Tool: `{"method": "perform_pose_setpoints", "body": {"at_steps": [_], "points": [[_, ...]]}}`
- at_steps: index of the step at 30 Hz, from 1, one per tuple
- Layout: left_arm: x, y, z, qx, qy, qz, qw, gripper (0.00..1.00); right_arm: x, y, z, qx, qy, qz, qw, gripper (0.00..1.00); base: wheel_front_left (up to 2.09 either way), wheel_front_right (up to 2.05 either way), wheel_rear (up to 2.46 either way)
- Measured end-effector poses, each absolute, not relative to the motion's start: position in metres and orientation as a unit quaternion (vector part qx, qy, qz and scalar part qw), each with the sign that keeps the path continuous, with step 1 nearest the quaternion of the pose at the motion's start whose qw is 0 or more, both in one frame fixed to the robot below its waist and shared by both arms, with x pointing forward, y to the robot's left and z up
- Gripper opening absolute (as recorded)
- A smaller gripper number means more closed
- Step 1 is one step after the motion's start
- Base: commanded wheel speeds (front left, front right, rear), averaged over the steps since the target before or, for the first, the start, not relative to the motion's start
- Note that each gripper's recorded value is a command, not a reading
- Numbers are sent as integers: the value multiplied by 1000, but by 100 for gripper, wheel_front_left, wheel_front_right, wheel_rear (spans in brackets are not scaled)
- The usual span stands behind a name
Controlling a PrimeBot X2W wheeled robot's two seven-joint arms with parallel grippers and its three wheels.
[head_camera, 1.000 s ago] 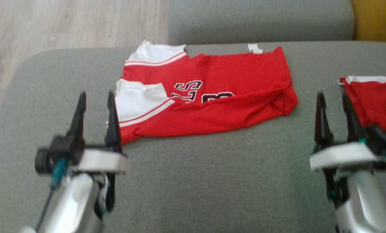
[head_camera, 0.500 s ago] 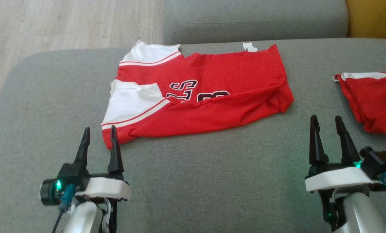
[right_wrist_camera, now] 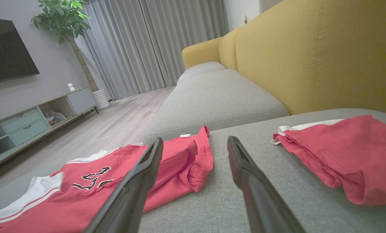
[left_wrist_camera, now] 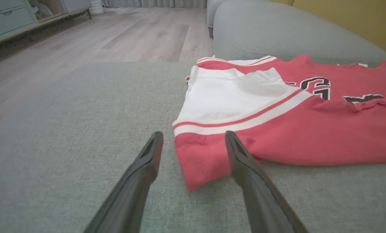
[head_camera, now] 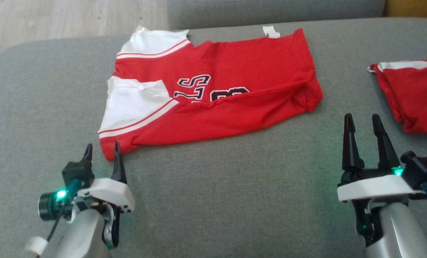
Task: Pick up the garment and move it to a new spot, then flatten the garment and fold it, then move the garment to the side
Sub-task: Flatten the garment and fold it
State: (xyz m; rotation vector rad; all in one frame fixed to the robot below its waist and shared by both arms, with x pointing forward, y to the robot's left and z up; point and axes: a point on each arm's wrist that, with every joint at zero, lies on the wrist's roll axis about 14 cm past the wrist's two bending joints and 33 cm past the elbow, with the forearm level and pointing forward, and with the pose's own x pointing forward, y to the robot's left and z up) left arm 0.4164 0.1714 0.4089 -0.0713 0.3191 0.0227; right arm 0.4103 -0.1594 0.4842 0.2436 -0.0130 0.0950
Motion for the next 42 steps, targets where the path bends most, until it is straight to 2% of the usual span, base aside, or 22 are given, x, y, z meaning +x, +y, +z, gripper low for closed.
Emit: {"method": "perform_pose_setpoints", "body": {"at_steps": [16,17,18,24,29,34,42], "points": [[439,175,351,-24,301,8,953,100,419,-166,475,126,2,38,991,100,0,0,0],[442,174,350,-21,308,3,951,57,419,-168,475,125,2,36,991,100,0,0,0],[444,173,350,-20,313,-1,949,0,419,-168,475,125,2,34,992,100,0,0,0],[451,171,361,-22,280,-4,960,0,420,-169,475,125,2,33,992,100,0,0,0],[466,174,399,-19,179,-3,984,0,425,-166,459,116,30,36,992,100,0,0,0],[479,163,438,-9,101,-30,994,0,444,-162,442,109,81,39,990,100,0,0,0],[483,154,460,0,57,-54,997,0,480,-148,406,121,187,46,974,100,0,0,0]]}}
